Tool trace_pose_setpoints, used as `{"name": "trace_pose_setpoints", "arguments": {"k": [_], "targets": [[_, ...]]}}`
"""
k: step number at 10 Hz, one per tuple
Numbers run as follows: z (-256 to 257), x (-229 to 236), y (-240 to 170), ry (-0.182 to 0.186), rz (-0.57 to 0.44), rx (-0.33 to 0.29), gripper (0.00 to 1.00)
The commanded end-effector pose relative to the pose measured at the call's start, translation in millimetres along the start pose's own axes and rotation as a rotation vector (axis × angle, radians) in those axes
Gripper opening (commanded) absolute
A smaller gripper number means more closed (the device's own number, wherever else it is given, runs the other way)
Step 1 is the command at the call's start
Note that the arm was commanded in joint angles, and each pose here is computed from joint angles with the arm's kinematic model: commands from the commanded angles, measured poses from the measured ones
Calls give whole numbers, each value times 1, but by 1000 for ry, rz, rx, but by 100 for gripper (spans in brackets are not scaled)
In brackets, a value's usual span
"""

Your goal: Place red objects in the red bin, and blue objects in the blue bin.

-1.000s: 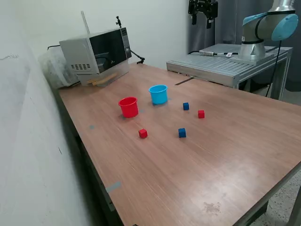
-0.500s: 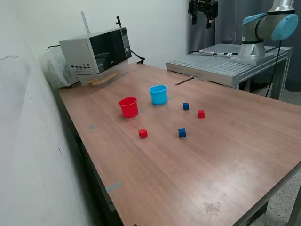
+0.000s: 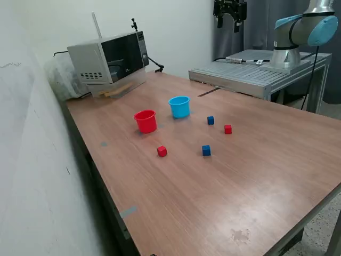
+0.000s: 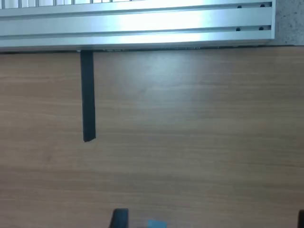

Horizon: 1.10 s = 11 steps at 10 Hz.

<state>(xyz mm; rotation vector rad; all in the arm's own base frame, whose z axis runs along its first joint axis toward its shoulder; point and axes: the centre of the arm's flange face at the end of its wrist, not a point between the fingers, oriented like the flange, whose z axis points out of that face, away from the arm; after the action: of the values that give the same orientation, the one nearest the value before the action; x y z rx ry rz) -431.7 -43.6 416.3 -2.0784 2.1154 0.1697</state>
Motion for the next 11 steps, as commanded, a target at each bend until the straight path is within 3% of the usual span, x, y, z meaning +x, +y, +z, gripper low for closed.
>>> {"name": "trace_pose_setpoints", "arguments": {"k": [1,6,7,8,9,11], "targets": [[1,0,0,0,1,1,100],[-1,-2,2,1,-1,-13,100],[0,3,7,44,1,-44,100],[-2,12,20,122,-2,-127,100],[8,23,35,164,-20,-149,100],[58,55,71,246,-54,-123,100]]}}
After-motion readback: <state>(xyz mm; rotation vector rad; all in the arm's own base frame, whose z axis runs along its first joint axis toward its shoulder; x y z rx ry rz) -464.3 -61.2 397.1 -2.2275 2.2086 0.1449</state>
